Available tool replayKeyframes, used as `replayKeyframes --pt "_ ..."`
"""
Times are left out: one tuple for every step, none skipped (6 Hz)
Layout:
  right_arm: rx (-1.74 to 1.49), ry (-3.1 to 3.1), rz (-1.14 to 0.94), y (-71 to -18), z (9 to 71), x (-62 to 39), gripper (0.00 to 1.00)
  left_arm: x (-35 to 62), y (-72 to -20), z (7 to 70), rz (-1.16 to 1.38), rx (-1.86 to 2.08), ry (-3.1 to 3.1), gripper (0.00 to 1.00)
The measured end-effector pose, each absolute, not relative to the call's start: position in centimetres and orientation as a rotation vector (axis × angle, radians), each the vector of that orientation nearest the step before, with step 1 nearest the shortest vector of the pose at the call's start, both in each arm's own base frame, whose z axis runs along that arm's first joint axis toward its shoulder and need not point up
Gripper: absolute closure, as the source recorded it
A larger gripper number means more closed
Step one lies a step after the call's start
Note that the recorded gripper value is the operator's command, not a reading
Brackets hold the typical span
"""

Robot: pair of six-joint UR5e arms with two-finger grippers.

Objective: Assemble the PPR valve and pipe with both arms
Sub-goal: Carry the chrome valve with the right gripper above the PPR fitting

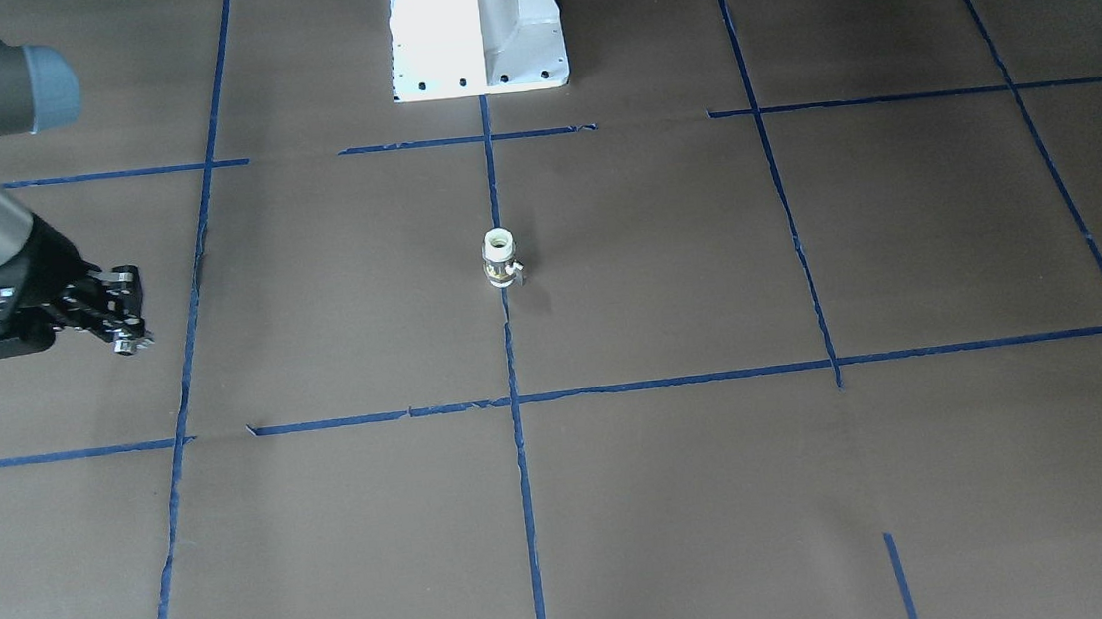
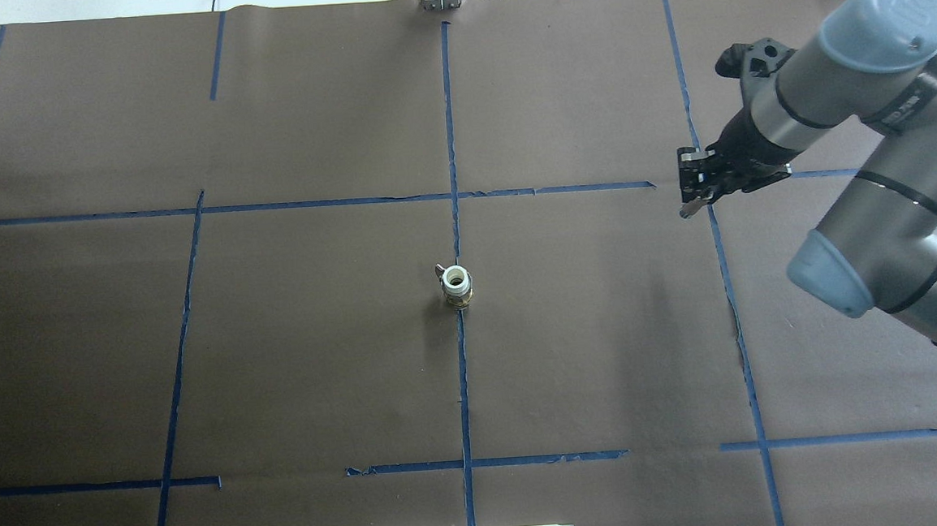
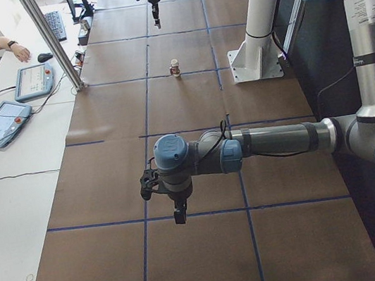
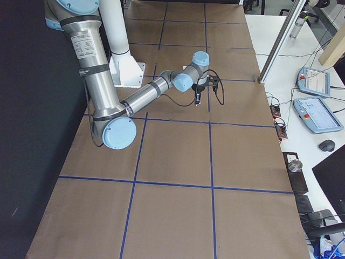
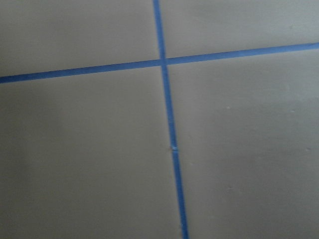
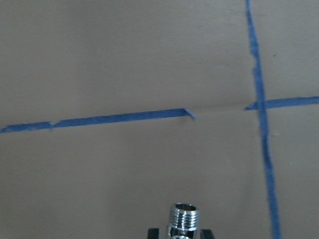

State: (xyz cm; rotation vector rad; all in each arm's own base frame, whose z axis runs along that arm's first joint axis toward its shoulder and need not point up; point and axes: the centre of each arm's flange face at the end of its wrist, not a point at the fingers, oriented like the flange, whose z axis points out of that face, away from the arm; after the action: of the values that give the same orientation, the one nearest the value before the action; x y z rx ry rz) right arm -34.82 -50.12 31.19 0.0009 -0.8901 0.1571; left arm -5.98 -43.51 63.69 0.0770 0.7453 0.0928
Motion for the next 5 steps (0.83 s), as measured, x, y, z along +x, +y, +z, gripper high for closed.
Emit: replayKeyframes --pt "-0.022 -0.882 0.251 -49.2 25.2 -39.0 1.00 -6.0 -43.7 63.4 0.089 0.079 0.747 0.00" --pt "-0.043 -0.870 0.349 -47.5 19.5 -42.7 1.00 -5.9 -43.9 63.2 0.089 0.082 0.748 0.00" --pt "-0.062 -0.860 0.439 -45.2 15.0 -45.9 1.00 -5.9 -44.0 63.1 0.089 0.083 0.749 0.00" --pt "-0.069 -0.850 0.502 -42.9 12.0 -48.8 1.00 -5.9 -44.0 63.1 0.088 0.083 0.754 0.00" --pt "-0.077 -0.836 0.545 -41.3 10.4 -51.5 1.00 -5.8 -44.0 63.1 0.087 0.082 0.763 0.00"
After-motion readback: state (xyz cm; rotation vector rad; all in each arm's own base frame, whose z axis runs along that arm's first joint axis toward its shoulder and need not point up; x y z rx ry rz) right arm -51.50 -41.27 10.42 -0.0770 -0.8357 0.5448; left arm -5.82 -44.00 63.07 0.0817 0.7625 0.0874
